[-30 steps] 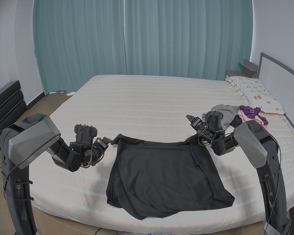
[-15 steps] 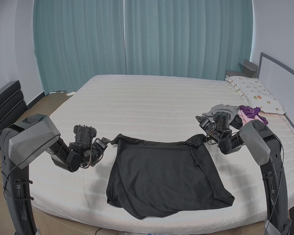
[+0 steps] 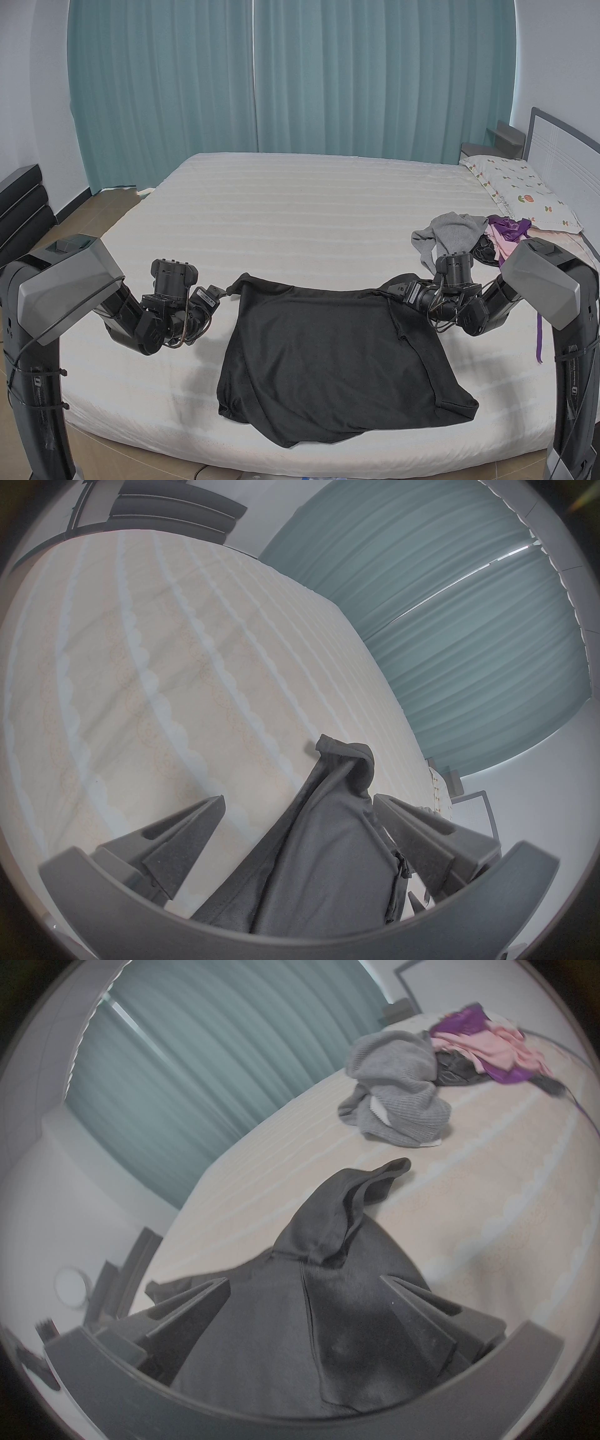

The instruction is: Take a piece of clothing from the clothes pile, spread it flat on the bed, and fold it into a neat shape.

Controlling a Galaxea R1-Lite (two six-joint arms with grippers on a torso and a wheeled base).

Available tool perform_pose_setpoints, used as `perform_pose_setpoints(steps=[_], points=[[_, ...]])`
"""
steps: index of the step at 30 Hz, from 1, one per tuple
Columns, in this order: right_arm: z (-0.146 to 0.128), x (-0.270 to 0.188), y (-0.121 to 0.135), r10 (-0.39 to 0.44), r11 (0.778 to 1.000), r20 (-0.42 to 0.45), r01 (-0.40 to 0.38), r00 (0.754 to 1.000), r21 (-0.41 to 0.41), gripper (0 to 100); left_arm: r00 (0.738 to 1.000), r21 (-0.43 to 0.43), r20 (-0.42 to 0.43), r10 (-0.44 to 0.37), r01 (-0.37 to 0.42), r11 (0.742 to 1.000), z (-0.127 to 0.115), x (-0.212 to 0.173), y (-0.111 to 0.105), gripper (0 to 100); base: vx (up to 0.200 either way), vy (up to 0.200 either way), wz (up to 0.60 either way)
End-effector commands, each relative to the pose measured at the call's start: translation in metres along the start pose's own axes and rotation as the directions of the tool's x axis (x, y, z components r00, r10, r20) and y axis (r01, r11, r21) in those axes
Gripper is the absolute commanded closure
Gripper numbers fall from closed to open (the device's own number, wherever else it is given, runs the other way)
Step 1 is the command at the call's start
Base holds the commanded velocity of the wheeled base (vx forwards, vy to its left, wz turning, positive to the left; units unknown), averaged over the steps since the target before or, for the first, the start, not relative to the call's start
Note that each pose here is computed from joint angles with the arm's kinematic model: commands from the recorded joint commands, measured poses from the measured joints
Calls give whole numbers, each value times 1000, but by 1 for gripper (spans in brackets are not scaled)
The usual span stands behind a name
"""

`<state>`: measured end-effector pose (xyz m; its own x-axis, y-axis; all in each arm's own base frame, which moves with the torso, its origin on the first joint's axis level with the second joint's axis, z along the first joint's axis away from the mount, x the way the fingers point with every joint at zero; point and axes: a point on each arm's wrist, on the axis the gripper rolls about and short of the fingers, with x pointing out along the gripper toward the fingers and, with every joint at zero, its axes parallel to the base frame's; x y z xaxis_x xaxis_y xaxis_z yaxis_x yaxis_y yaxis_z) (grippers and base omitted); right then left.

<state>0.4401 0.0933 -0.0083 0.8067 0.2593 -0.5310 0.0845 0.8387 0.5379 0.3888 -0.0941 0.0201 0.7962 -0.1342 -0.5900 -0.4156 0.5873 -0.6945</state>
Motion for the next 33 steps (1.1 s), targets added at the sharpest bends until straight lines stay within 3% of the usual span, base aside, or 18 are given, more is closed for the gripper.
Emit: perform_pose_setpoints(steps=[1,6,11,21,22,25,29,33], points=[[-16,-12,6,-11,987,-52,2,999,-160,0,1000,0,-4,3,-3,1000,-1,1,1,0,0,0,0],[-30,-10,20,-56,965,-43,43,997,-258,0,1000,2,-6,5,-5,1000,-2,1,2,0,0,0,0],[-42,-9,25,-96,939,-102,56,990,-341,0,1000,2,-4,6,-6,1000,-2,1,2,0,0,0,0],[-49,0,19,-176,902,-102,118,979,-416,0,1000,3,-2,5,-5,1000,-1,1,2,0,0,0,0],[-49,0,19,-176,902,-102,118,979,-416,100,1000,3,-2,5,-5,1000,-1,1,2,0,0,0,0],[-49,0,19,-180,900,-96,125,979,-418,100,1000,2,-3,5,-5,1000,0,1,2,0,0,0,0],[-47,0,17,-214,882,-64,165,975,-442,100,1000,2,-2,6,-6,1000,0,1,2,0,0,0,0],[-42,-4,17,-213,881,-53,168,976,-442,100,1000,2,-2,6,-6,1000,0,1,2,0,0,0,0]])
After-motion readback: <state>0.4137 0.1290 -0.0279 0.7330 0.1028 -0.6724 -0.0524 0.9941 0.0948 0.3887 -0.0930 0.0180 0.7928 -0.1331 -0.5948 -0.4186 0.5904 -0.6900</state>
